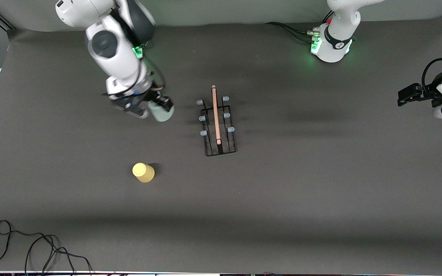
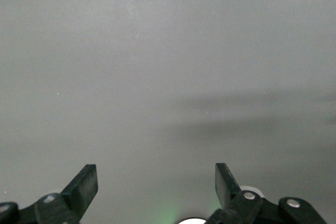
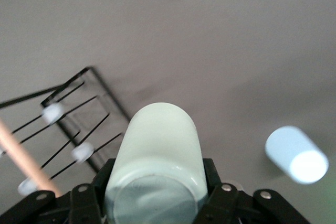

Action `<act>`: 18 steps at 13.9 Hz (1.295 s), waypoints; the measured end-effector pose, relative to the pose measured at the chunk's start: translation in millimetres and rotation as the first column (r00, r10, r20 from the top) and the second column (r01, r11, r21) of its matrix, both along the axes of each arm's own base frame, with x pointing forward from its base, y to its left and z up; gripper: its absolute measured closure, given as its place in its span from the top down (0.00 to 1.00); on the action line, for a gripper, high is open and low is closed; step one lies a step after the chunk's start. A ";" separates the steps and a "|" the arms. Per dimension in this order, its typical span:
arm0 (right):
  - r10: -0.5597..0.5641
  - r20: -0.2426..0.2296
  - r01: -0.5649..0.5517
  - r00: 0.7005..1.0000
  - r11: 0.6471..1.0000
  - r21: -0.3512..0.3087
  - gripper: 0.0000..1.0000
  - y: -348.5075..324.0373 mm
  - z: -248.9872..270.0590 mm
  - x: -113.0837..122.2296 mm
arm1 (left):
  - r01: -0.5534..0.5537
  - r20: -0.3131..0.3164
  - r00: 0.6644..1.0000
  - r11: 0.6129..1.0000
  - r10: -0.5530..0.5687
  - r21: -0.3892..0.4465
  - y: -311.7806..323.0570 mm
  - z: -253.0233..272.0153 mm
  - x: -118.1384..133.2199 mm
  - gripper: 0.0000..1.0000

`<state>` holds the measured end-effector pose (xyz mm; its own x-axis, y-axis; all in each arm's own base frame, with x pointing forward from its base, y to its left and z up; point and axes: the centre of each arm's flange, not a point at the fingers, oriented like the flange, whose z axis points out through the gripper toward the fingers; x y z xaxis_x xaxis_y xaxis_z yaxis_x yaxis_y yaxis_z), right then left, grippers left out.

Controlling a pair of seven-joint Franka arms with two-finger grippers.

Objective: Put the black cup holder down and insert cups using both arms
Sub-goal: 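Carry the green cup with the right gripper onto a rack peg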

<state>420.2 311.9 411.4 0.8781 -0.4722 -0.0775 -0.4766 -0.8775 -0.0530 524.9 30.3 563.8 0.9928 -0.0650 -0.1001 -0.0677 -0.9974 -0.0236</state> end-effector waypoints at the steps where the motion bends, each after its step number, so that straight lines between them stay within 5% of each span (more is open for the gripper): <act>1: -0.015 0.001 0.015 1.000 1.000 0.000 0.70 19.2 -0.6 -9.9 | -0.005 -0.006 1.000 1.000 0.005 -0.002 4.2 4.0 0.2 1.00; 6: -0.064 0.019 0.064 0.998 0.998 0.007 0.70 82.7 -24.2 -47.4 | 0.024 0.007 1.000 1.000 -0.024 -0.008 0.5 24.9 3.9 1.00; 13: -0.063 0.014 0.063 0.998 0.998 -0.029 0.70 98.2 -72.0 -49.0 | 0.073 -0.026 0.997 0.997 -0.072 0.036 -18.5 18.3 10.9 1.00; 16: -0.066 0.014 0.066 0.998 0.997 -0.030 0.96 98.3 -72.9 -47.6 | 0.030 -0.012 0.999 1.000 -0.030 0.006 0.1 21.9 11.1 1.00; 18: -0.074 0.022 0.074 0.997 0.997 -0.020 1.00 97.5 -67.1 -42.1 | 0.025 -0.012 1.000 1.000 -0.025 0.000 1.8 21.9 11.0 1.00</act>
<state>378.1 409.5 344.3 0.8420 -0.5373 -0.0483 -0.5392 -0.8409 -0.0457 535.9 32.1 585.7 0.9896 -0.0900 -0.1118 -0.0932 -0.9954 -0.0231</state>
